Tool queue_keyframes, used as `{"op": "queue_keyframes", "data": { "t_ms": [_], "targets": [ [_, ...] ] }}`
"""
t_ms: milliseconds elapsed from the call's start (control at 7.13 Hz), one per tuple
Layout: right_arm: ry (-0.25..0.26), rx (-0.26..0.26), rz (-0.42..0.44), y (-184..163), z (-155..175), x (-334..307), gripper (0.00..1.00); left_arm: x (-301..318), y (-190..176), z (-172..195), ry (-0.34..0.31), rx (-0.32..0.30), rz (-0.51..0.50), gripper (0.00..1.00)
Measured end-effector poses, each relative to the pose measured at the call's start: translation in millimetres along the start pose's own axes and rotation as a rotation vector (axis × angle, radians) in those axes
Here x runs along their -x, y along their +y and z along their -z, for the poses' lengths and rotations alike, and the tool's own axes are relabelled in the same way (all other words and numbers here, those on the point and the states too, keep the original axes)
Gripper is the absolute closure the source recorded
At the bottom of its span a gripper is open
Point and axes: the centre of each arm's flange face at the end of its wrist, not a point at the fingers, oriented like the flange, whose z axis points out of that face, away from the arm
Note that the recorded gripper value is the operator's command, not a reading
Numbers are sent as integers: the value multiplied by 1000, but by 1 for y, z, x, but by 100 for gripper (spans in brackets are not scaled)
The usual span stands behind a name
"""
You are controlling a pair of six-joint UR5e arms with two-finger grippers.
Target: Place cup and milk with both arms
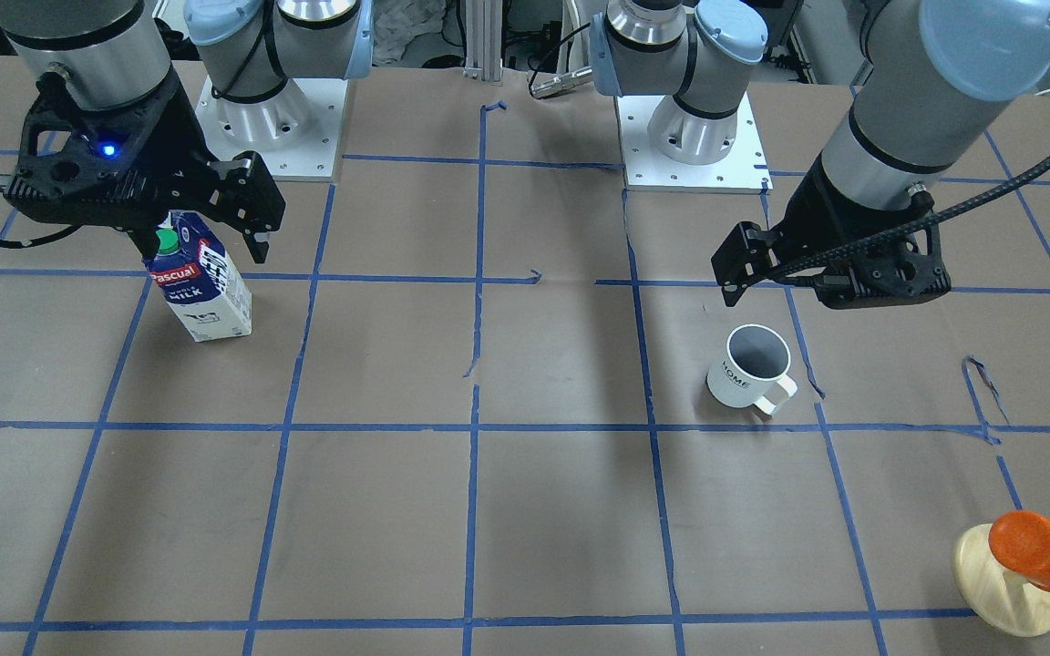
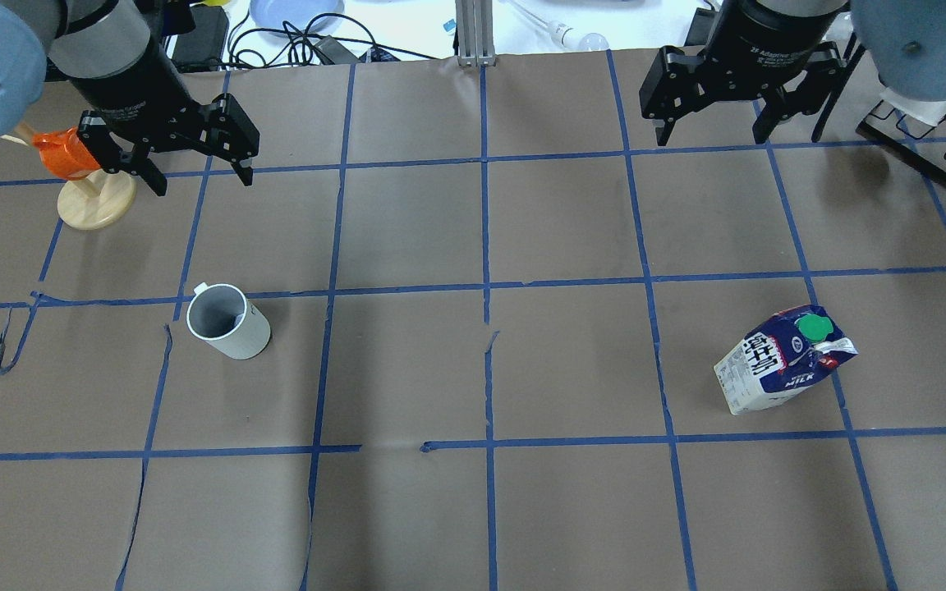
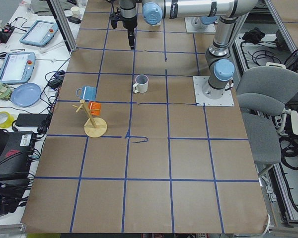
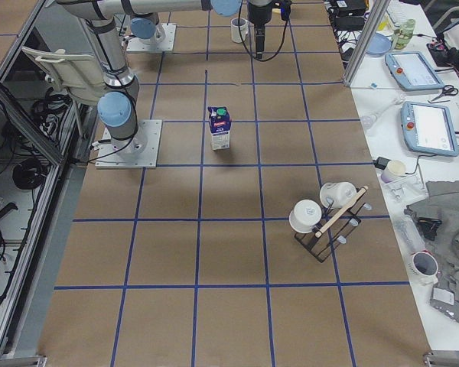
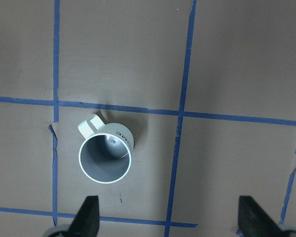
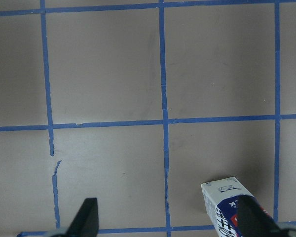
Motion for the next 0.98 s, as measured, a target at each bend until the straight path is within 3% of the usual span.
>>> {"op": "queue_keyframes", "data": {
  "t_ms": [981],
  "targets": [
    [0,1,-1,0,0,0,0,-2,3,6,2,-11,-3,0]
  ]
}}
